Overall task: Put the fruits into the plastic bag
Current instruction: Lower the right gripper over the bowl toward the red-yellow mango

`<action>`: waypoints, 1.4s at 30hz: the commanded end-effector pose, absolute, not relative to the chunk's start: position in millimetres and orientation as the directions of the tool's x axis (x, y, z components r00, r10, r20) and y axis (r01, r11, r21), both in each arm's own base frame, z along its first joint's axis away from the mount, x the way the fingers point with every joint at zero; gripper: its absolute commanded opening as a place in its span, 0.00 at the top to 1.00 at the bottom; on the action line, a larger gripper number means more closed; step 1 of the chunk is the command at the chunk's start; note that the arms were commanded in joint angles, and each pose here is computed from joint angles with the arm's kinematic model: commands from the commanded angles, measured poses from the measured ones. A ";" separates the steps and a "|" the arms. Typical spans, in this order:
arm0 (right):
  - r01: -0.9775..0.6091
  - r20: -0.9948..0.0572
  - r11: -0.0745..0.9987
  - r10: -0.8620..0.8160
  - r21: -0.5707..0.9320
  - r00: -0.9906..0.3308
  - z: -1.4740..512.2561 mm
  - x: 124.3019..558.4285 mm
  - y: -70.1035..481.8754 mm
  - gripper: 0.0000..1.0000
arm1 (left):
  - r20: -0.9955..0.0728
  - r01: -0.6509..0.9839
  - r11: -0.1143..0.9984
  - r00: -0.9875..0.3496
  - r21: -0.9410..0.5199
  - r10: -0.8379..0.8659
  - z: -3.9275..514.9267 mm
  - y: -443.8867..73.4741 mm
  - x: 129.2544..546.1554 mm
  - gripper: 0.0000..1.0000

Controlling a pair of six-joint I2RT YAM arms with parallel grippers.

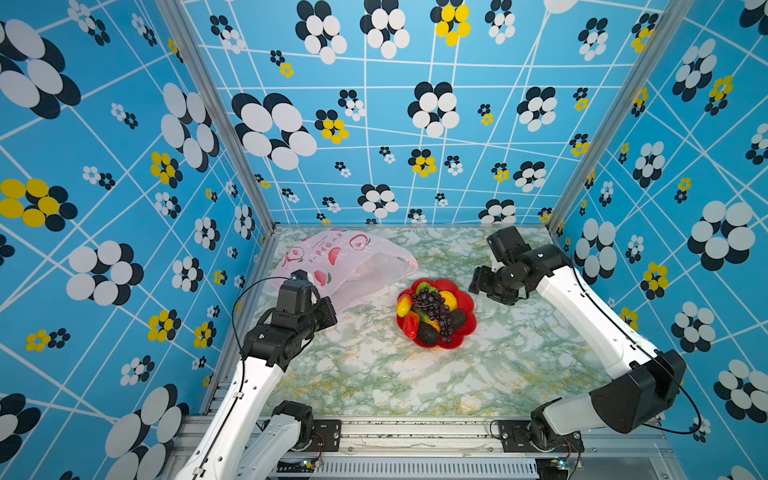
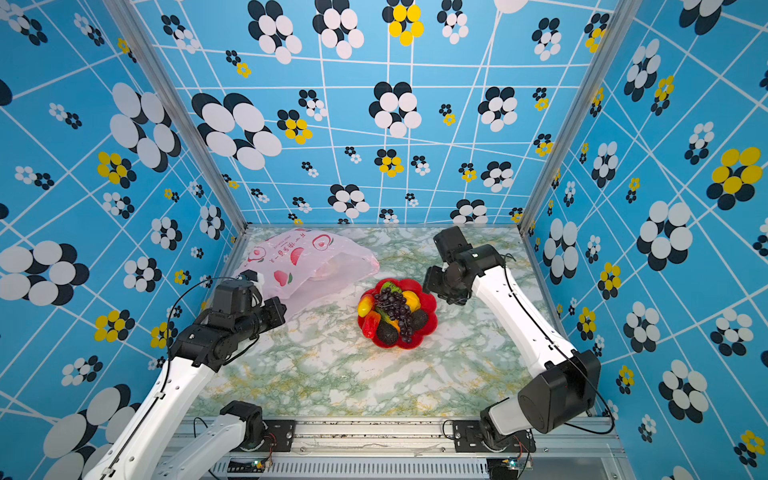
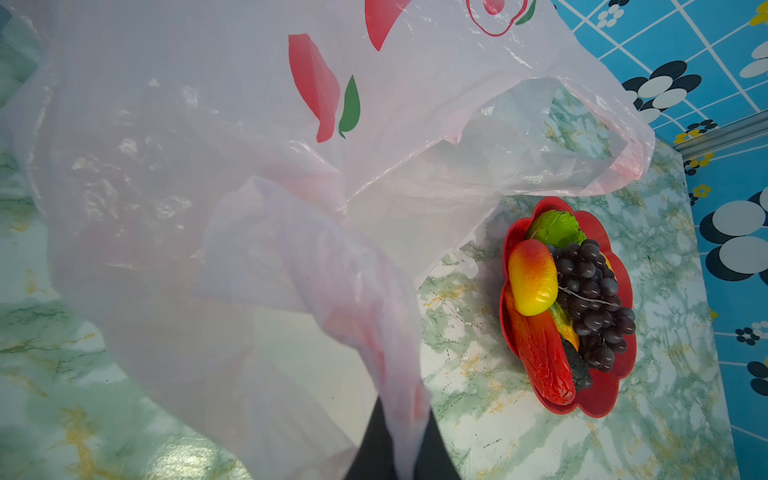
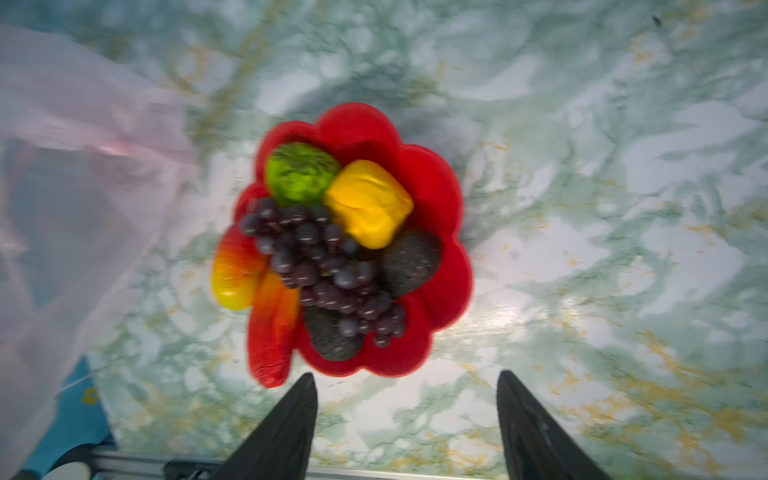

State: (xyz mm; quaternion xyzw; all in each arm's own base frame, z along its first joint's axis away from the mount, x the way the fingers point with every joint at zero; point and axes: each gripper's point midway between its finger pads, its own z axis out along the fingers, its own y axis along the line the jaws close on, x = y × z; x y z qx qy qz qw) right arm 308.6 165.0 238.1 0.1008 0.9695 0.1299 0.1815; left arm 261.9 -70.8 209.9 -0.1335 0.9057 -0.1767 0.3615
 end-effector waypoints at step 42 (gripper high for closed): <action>0.152 -0.102 0.988 0.154 0.024 -0.983 112.7 330.8 342.3 0.27 | -0.774 0.153 0.987 -0.630 -0.050 0.058 253.5 -96.4 268.3 1.00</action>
